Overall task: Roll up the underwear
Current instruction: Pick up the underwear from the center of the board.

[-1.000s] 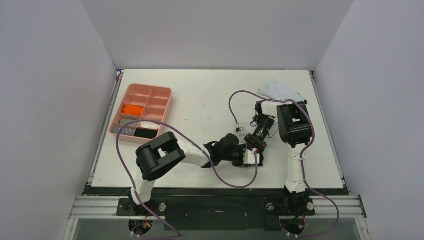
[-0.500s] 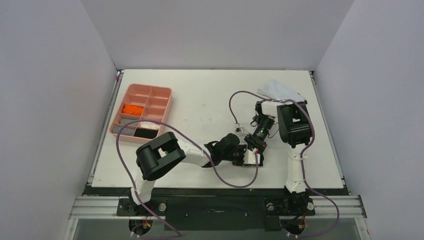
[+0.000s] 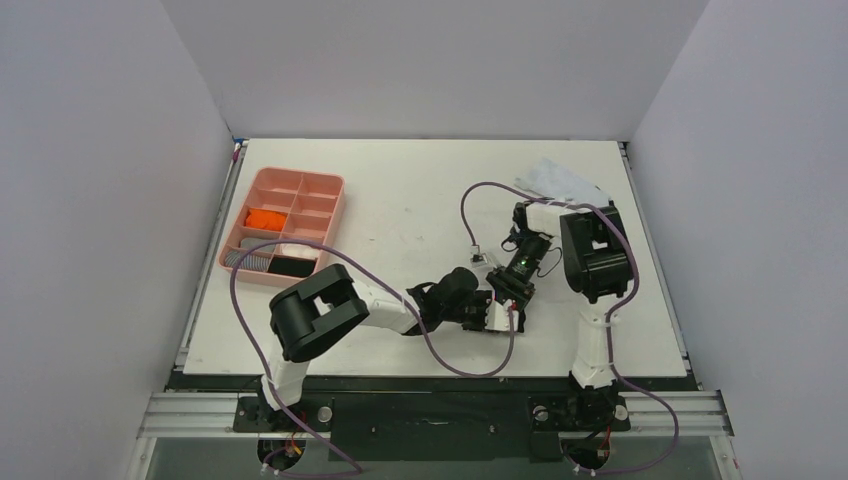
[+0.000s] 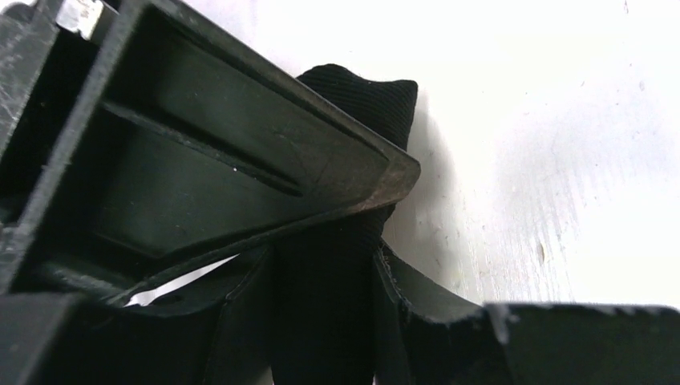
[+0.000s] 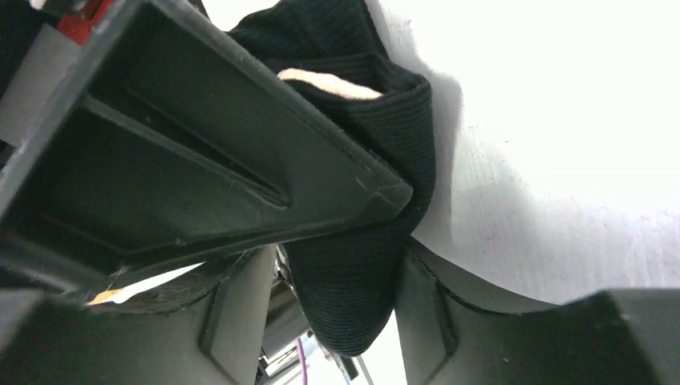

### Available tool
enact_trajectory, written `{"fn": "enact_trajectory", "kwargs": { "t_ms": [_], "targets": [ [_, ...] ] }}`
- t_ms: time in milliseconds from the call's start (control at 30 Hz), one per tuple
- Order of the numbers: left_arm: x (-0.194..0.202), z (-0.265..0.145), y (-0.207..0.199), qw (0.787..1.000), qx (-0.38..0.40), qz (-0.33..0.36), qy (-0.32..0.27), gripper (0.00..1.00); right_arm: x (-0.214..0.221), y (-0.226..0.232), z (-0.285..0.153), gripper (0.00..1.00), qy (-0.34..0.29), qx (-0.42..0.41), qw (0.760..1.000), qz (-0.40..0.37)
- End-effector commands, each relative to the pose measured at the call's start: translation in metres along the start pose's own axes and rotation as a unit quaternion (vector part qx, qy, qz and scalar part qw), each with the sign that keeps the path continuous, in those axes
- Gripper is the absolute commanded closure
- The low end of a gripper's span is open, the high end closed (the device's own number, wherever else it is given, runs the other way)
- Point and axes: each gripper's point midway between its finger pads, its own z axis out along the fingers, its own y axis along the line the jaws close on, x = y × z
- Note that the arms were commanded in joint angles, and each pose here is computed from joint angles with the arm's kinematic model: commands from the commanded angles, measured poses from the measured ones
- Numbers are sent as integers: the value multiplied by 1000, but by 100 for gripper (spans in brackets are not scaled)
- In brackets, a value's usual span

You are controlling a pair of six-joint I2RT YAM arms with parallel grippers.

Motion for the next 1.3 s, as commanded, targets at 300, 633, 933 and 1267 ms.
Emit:
{"fn": "enact_trajectory", "kwargs": {
  "t_ms": [300, 633, 933, 1267],
  "targets": [
    [62, -40, -16, 993, 28, -41, 109, 100, -36, -25, -73, 40, -117, 232, 965, -19],
    [45, -66, 20, 994, -6, -74, 80, 100, -43, -4, -130, 38, -206, 325, 923, -5],
    [34, -108, 67, 994, -46, -85, 52, 100, -42, 13, -150, 37, -260, 370, 892, -2],
    [31, -196, 106, 995, -61, -60, 44, 100, -46, 17, -146, 36, -260, 397, 880, -27]
  ]
}}
